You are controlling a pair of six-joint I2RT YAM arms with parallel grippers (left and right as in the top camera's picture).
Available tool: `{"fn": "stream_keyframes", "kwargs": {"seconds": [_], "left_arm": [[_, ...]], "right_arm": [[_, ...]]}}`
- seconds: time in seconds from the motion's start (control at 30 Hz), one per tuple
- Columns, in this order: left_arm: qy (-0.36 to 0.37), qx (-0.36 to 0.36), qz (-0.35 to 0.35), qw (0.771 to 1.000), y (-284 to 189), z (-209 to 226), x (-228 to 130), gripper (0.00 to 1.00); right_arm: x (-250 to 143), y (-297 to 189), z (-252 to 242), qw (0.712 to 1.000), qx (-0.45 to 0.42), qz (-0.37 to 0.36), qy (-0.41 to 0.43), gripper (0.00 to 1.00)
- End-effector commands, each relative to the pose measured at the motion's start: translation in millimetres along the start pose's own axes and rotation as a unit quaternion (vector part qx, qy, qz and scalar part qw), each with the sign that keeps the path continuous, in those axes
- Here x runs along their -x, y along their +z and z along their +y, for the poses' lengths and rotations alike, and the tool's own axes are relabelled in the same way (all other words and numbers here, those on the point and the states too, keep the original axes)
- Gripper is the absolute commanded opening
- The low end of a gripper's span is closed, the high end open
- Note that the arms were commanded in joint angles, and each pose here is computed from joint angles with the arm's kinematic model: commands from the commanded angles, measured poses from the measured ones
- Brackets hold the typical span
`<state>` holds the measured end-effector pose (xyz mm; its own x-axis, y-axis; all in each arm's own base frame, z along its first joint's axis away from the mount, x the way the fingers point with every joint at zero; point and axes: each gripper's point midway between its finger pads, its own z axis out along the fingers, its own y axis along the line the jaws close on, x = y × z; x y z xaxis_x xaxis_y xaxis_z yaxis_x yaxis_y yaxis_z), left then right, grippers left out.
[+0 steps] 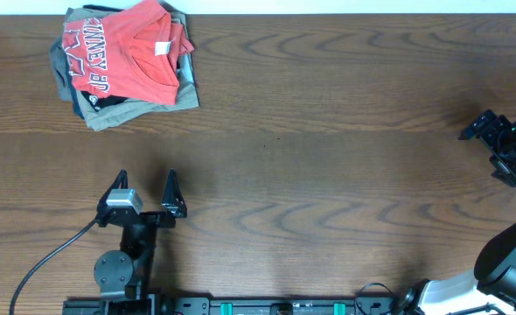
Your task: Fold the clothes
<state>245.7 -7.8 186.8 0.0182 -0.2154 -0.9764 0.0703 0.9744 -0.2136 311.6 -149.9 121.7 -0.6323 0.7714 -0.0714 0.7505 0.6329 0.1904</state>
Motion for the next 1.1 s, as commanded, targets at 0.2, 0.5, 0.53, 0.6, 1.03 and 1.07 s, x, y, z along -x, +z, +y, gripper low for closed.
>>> {"fn": "stream_keyframes", "kwargs": {"seconds": [0.2, 0.5, 0.53, 0.6, 1.03, 1.07], "left_arm": [[0.003, 0.031, 0.047, 0.998, -1, 16, -27, 0.98], [-0.001, 0.039, 0.080, 0.996, -4, 19, -43, 0.98], [-0.001, 0.039, 0.080, 0.996, -4, 19, -43, 0.98], [-0.001, 0.039, 0.081, 0.996, -4, 19, -44, 0.98], [-0.001, 0.039, 0.081, 0.996, -4, 19, -44, 0.98], [-0.001, 0.039, 0.081, 0.996, -4, 19, -44, 0.98]], "right_arm": [[5, -9, -2, 1.000, 0.000, -0.015, 0.001, 0.99], [5, -9, -2, 1.000, 0.000, -0.015, 0.002, 0.99], [5, -9, -2, 1.000, 0.000, -0.015, 0.002, 0.99], [4, -9, -2, 1.000, 0.000, -0.015, 0.001, 0.99], [5, -9, -2, 1.000, 0.000, -0.015, 0.001, 0.99], [5, -9, -2, 1.000, 0.000, -0.015, 0.001, 0.99]]}}
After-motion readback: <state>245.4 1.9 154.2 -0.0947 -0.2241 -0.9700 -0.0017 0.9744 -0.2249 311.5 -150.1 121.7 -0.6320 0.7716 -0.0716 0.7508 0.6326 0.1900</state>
